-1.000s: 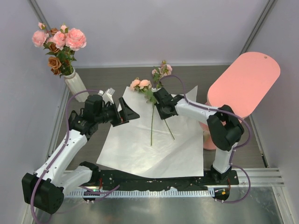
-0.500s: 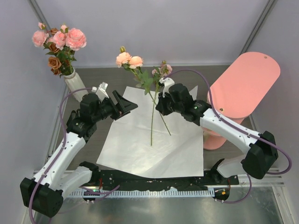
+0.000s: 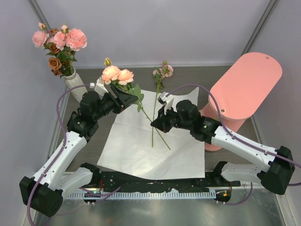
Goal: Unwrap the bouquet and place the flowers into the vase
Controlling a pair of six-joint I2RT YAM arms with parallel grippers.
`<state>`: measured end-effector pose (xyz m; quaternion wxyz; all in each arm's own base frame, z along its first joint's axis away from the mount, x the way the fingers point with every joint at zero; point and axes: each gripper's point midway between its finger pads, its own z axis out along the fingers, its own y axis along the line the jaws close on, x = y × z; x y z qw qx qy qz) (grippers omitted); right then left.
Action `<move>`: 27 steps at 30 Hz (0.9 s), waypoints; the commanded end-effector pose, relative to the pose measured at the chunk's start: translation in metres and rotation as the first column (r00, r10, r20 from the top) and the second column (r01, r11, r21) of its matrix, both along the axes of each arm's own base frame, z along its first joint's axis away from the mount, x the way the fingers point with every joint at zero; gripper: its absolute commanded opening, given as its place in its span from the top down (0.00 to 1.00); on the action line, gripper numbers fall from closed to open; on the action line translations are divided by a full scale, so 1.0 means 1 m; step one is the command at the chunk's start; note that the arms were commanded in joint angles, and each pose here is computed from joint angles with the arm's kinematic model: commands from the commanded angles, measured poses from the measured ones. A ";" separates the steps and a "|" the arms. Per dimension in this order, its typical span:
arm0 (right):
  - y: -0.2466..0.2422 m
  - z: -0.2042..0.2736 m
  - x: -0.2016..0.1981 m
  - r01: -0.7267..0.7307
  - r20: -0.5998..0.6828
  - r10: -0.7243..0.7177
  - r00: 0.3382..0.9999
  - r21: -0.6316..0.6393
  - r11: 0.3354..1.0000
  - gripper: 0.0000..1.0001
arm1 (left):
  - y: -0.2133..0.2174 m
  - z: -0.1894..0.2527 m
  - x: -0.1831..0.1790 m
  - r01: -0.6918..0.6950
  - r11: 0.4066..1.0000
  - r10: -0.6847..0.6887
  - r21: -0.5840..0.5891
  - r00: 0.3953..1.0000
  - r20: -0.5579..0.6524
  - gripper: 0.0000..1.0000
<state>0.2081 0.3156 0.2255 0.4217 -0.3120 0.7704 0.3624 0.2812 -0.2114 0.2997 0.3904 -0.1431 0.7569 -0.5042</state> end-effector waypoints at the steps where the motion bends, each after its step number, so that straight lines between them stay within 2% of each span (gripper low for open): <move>1: 0.010 0.027 -0.009 -0.058 0.070 0.051 0.996 0.098 0.993 0.99 | 0.001 0.038 0.007 -0.043 0.998 0.047 -0.042 0.994 0.103 0.42; 9: 0.013 0.024 -0.025 -0.111 0.072 0.104 0.992 0.097 0.989 0.99 | -0.001 0.042 0.009 -0.057 0.998 0.061 -0.039 0.993 0.103 0.63; 12: 0.014 0.024 -0.029 -0.124 0.074 0.117 0.990 0.099 0.987 0.99 | -0.004 0.042 0.010 -0.052 0.998 0.056 -0.034 0.993 0.102 0.77; 13: 0.013 0.025 -0.029 -0.123 0.075 0.116 0.990 0.101 0.987 0.99 | -0.004 0.041 0.010 -0.053 0.998 0.056 -0.025 0.994 0.099 0.88; 15: 0.011 0.024 -0.025 -0.089 0.068 0.082 0.994 0.093 0.992 0.98 | 0.000 0.048 0.013 -0.073 0.997 0.071 0.012 0.990 0.124 0.99; 16: 0.009 0.023 -0.023 -0.070 0.064 0.065 0.996 0.085 0.994 0.86 | 0.004 0.040 0.011 -0.086 0.994 0.079 0.065 0.992 0.096 1.00; 18: 0.002 0.017 -0.015 -0.012 0.065 0.009 0.998 0.055 0.998 0.73 | 0.018 0.053 0.012 -0.135 0.978 0.109 0.157 0.981 0.160 1.00; 19: -0.001 0.015 -0.013 0.008 0.063 -0.011 0.998 0.046 0.999 0.61 | 0.034 0.045 0.014 -0.201 0.952 0.171 0.232 0.975 0.141 1.00; 20: -0.004 0.016 -0.010 0.030 0.067 -0.033 0.997 0.042 0.999 0.57 | 0.043 0.049 0.012 -0.228 0.935 0.190 0.273 0.969 0.160 1.00; 21: -0.010 0.013 -0.006 0.068 0.071 -0.070 0.995 0.027 0.997 0.53 | 0.058 0.064 0.013 -0.283 0.899 0.213 0.334 0.950 0.229 1.00; 22: -0.013 0.012 -0.004 0.084 0.075 -0.085 0.994 0.024 0.996 0.46 | 0.080 0.058 0.014 -0.357 0.838 0.285 0.412 0.931 0.228 1.00; 24: -0.020 0.014 -0.002 0.112 0.094 -0.114 0.989 0.027 0.993 0.40 | 0.106 0.076 0.013 -0.439 0.748 0.320 0.498 0.896 0.309 1.00; 25: -0.021 0.015 -0.002 0.114 0.099 -0.117 0.988 0.030 0.993 0.39 | 0.119 0.073 0.011 -0.458 0.698 0.336 0.551 0.889 0.312 1.00; 26: -0.023 0.016 -0.003 0.118 0.106 -0.121 0.987 0.034 0.992 0.38 | 0.141 0.088 0.012 -0.545 0.617 0.412 0.568 0.838 0.356 1.00; 27: -0.024 0.015 -0.002 0.125 0.108 -0.128 0.986 0.033 0.992 0.38 | 0.152 0.089 0.015 -0.571 0.560 0.443 0.600 0.819 0.365 1.00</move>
